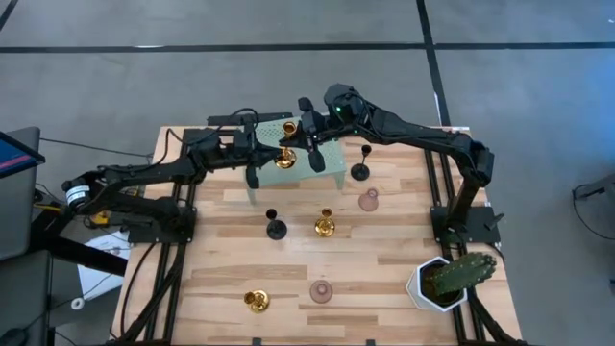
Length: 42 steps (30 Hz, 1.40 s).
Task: Pick & Place candle stick holders
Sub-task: Put the top gold candle holder on the shelf
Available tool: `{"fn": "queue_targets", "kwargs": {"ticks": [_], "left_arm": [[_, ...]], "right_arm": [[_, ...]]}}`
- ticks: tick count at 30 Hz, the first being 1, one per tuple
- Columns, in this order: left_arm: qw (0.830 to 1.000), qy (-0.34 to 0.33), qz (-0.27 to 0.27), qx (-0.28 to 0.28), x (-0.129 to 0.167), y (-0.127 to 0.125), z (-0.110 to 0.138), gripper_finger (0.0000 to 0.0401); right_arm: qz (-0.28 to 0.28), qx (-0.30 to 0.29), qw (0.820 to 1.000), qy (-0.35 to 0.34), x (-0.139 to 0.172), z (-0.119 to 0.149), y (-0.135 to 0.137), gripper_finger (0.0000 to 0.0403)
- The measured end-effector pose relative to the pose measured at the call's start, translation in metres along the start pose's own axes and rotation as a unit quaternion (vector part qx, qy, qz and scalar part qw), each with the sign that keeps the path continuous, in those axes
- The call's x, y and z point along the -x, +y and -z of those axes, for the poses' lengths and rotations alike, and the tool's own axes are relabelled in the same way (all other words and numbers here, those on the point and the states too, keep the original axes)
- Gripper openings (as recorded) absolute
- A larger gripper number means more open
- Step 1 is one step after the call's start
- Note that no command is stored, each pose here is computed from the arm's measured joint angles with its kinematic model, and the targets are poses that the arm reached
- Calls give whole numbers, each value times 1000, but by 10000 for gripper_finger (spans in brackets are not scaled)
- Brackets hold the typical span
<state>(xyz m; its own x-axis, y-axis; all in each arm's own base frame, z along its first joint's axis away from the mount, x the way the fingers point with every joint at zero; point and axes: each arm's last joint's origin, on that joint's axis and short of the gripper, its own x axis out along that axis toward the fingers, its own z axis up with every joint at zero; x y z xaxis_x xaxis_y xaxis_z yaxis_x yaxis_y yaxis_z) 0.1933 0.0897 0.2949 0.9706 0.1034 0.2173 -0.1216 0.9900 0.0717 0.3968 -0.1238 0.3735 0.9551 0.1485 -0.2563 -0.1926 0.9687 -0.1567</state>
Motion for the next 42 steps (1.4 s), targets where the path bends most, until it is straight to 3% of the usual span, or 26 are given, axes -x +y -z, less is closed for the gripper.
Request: {"fn": "queue_targets", "kwargs": {"ticks": [11, 18, 25, 32, 37, 42], "left_arm": [[1000, -21, -1, -18, 0, 0, -4, 6], [997, -23, -69, -26, 0, 4, -5, 11], [997, -24, -67, -26, 0, 4, -5, 82], [999, -30, -12, -23, -5, -7, -4, 159], [999, -43, -11, -23, -12, -10, 1, 173], [998, -60, -11, -24, -18, -8, 5, 162]], "right_arm": [[0, -3, 1000, 5, 1, 1, -1, 5], [0, -3, 1000, 5, 1, 1, -1, 6], [2, -2, 1000, 5, 0, 1, -1, 5], [28, 9, 1000, 6, 0, 1, -3, 5], [25, 14, 1000, -2, -2, -2, 0, 5], [21, 14, 1000, -2, -3, -2, 3, 5]]}}
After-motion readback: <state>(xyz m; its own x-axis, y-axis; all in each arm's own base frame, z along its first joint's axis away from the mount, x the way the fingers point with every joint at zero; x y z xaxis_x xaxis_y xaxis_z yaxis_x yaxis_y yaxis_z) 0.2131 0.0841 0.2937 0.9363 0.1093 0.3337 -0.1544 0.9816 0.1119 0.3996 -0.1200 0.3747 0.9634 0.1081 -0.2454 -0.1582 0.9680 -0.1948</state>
